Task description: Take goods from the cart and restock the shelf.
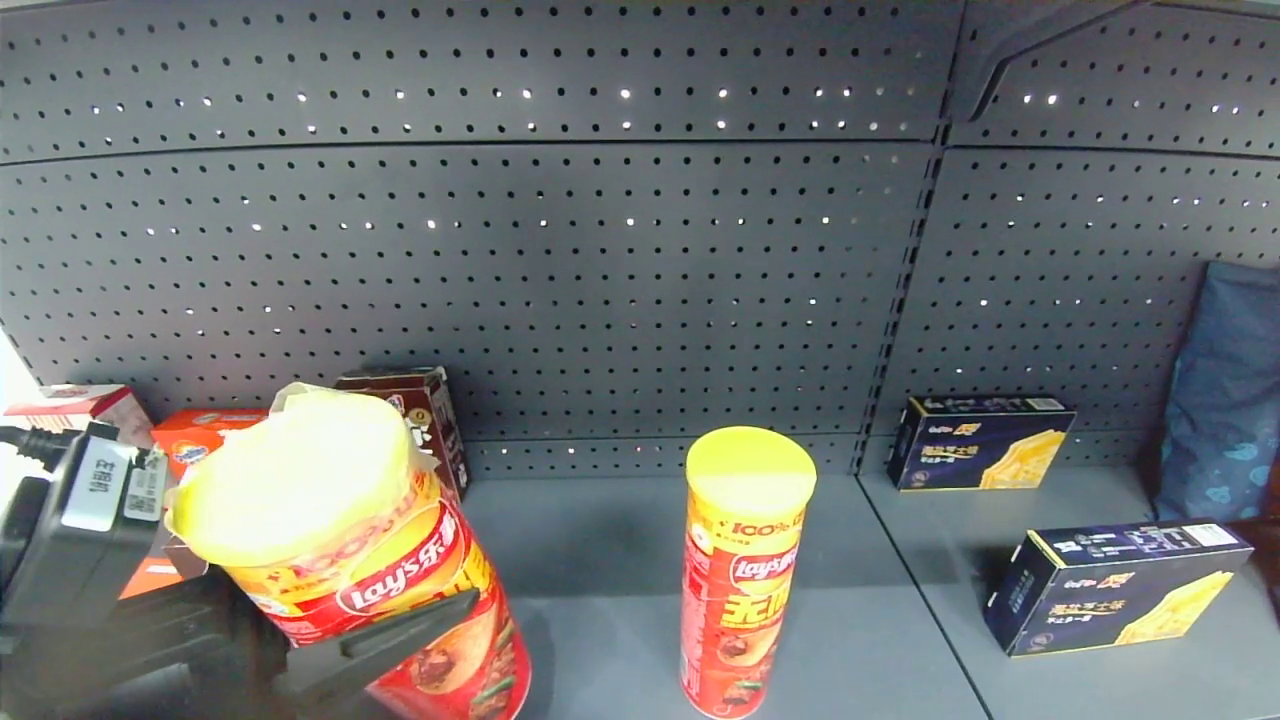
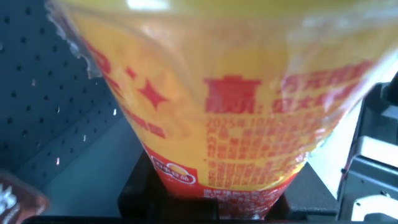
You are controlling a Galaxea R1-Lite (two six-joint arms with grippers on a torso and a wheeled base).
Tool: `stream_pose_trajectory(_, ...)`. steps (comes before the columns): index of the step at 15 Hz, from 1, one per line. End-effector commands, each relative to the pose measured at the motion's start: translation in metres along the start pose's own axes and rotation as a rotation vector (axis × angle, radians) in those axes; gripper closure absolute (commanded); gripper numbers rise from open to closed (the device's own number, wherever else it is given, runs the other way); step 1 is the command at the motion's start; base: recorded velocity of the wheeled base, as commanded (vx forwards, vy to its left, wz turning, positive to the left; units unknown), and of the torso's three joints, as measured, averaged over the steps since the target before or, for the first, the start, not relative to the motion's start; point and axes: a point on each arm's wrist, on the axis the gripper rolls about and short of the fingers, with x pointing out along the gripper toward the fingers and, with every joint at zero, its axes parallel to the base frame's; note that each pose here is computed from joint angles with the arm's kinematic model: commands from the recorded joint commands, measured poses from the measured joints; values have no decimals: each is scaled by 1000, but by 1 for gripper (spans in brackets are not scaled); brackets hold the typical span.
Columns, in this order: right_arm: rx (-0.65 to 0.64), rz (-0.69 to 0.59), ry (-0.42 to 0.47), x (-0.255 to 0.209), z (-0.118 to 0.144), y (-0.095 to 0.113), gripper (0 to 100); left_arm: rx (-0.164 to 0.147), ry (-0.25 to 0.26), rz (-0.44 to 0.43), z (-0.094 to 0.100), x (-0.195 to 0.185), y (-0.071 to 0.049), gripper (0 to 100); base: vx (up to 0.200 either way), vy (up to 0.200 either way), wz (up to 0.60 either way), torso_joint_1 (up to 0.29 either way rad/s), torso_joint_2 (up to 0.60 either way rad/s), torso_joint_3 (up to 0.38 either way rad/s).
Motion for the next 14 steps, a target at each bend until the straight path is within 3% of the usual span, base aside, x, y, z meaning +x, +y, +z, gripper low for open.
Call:
stream_pose_trajectory(1,-9,-41,-3,0,-1,-1,0,-11,20,-12,-6,6,1,100,0,0,0,0,0,0)
stream_pose_trajectory(4,-56,-141,10,-1,-2,-3,0,-23,40,-14,-13,2,-2,100,0,0,0,0,0,0)
stream_pose_trajectory(5,-59,-234,17,-1,-2,-5,0,-22,40,-14,-13,2,-2,100,0,0,0,0,0,0)
stream_pose_trajectory(7,-43,-164,62,-2,-8,-4,0,-17,37,-24,-13,3,-4,100,0,0,0,0,0,0)
stream_pose_trajectory(8,-35,-125,31,-5,-9,-4,0,-18,40,-37,-13,4,-6,100,0,0,0,0,0,0)
stream_pose_trajectory(14,8,-171,12,-6,-9,-4,0,-26,53,-42,-16,7,-5,100,0,0,0,0,0,0)
